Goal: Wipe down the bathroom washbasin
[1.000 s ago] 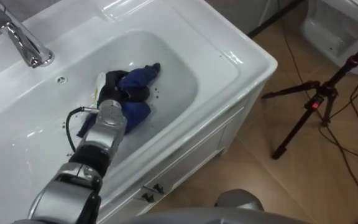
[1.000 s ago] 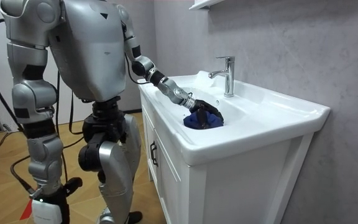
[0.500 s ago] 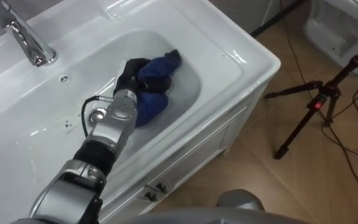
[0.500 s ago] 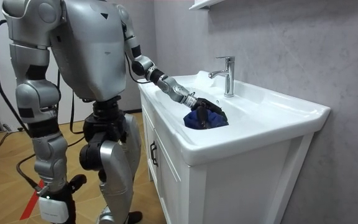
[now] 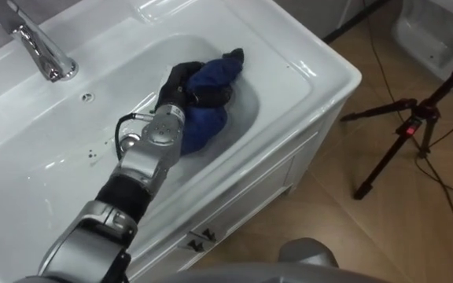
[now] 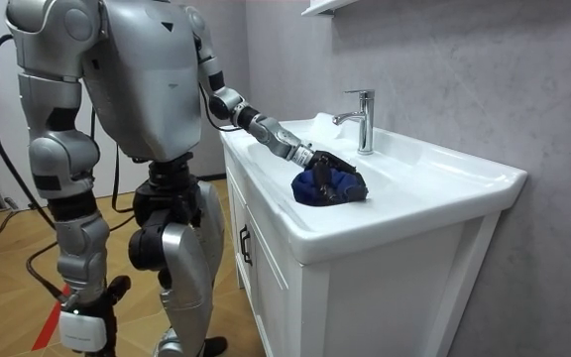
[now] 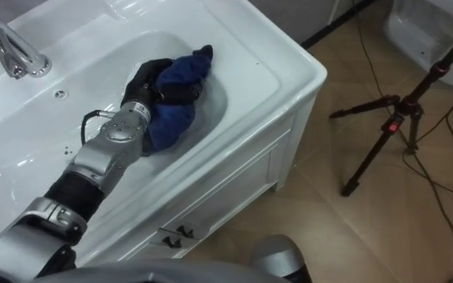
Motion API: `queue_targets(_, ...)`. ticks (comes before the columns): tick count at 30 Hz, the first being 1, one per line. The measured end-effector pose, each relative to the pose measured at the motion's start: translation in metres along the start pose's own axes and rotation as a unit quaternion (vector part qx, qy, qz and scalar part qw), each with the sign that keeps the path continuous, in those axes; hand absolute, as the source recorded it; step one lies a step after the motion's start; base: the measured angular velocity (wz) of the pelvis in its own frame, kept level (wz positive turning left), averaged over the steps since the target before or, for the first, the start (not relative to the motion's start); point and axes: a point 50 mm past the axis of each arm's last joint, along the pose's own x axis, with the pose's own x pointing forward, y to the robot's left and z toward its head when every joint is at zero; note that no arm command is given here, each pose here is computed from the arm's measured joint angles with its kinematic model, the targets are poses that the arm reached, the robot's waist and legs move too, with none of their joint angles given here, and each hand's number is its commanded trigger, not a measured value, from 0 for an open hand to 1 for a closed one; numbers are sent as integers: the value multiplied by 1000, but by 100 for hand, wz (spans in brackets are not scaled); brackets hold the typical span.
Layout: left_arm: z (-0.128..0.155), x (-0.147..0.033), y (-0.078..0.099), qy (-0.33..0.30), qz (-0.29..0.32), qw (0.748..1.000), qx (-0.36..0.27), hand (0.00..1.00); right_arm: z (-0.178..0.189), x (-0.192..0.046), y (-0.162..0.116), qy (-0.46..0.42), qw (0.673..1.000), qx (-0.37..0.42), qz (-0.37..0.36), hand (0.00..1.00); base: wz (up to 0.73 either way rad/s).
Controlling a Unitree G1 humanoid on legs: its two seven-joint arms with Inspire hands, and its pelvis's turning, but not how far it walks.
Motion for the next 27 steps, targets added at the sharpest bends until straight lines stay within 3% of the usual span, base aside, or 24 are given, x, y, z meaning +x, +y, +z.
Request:
queue_targets(7, -1, 0, -2, 2, -4, 1000, 3, 100, 7, -1, -2, -12, 1000, -3, -9, 0, 0)
queue_targets(13, -1, 0, -3, -9, 1, 998, 56, 100, 11, -1, -2, -16, 1000, 1, -6, 0, 0)
queue_targets(18, -10, 0, -3, 3, 2, 998, 63, 100, 10, -1, -2, -10, 1000, 1, -2, 0, -3)
queue_targets(21, -25, 1, 3, 29, 18, 997, 75, 100, 9, -1, -2, -10, 1000, 5, -2, 0, -10)
queue_targets(27, -55, -4, 33, 83, 71, 987, 120, 100, 2, -1, 1, -6, 999, 40, 5, 0, -14)
